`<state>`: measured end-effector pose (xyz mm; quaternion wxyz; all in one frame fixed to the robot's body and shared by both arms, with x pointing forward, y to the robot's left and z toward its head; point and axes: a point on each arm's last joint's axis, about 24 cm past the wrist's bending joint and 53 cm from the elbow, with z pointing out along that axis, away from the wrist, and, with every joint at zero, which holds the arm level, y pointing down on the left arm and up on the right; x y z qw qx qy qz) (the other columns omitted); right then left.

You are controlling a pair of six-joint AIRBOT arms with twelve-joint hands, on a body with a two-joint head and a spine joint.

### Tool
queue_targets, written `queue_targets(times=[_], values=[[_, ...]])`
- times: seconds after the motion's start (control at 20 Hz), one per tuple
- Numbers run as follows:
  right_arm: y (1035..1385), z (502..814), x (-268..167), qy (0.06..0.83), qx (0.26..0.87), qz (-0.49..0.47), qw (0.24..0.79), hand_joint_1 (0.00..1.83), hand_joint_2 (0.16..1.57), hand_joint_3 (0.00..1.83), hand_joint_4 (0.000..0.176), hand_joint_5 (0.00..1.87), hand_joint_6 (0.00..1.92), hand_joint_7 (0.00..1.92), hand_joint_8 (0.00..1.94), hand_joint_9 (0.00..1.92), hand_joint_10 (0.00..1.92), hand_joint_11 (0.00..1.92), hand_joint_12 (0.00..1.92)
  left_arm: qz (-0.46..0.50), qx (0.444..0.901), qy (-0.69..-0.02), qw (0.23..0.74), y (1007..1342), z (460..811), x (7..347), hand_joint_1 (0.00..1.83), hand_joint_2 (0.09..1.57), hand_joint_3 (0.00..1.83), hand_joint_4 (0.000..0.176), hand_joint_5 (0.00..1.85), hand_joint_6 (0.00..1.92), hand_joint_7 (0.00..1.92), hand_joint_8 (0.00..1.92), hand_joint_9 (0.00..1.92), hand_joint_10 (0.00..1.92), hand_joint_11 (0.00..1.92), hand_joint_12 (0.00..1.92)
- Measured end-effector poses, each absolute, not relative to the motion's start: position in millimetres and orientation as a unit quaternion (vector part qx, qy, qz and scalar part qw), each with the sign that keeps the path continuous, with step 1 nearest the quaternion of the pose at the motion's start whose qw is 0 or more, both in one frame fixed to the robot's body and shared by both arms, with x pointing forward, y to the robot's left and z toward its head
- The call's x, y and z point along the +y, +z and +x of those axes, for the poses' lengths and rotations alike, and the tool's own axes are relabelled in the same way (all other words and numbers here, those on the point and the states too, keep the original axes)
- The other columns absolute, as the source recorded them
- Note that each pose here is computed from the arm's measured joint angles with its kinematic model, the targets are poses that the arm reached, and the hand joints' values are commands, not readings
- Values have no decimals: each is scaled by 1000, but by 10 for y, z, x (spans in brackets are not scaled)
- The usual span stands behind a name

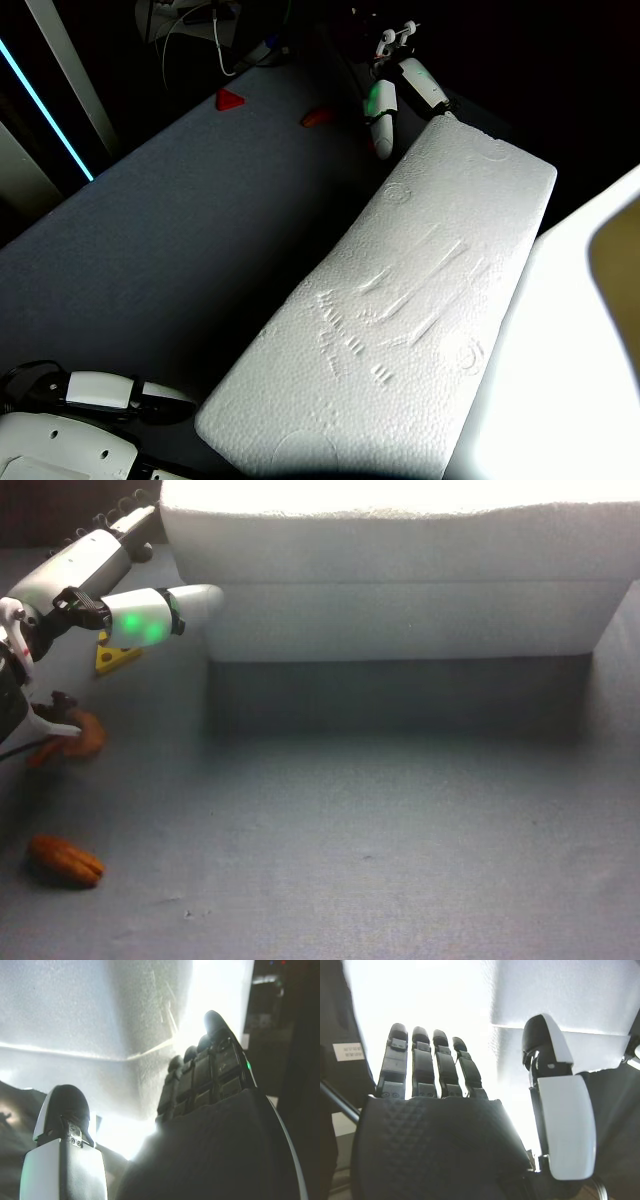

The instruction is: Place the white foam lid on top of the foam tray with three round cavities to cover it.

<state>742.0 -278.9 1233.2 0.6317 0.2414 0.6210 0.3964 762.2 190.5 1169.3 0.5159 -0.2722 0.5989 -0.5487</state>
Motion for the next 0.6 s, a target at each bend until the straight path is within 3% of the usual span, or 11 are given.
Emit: queue_targets(times=[0.1,0.3,0.5,0.55,0.6], values=[[12339,7398,-2862,390,621,246,634,601,1198,0,0,0,0,0,0,0,0,0,0,-272,606,-542,515,11625,7594,1930,470,1111,0,0,95,4,0,0,0,0,0,784],[12295,7316,-2908,381,627,242,635,601,1223,5,0,0,0,0,0,0,0,0,0,-274,622,-527,510,11503,7513,2025,476,1108,0,0,98,2,0,0,0,0,0,582],[12293,7137,-2952,372,633,230,639,542,1212,1,0,0,0,0,0,0,0,28,13,-267,611,-532,522,11613,7386,2143,460,1107,2,0,101,3,0,0,0,0,0,600],[12308,7098,-2985,369,630,228,644,576,1222,4,0,0,0,0,0,0,0,54,31,-264,606,-534,527,11654,7353,2173,460,1110,1,0,116,3,0,0,0,0,0,517],[12318,7063,-3014,367,629,227,647,574,1222,0,0,0,0,0,0,0,0,10,247,-262,603,-535,530,11679,7321,2204,448,1112,1,0,104,5,0,0,0,0,0,265]])
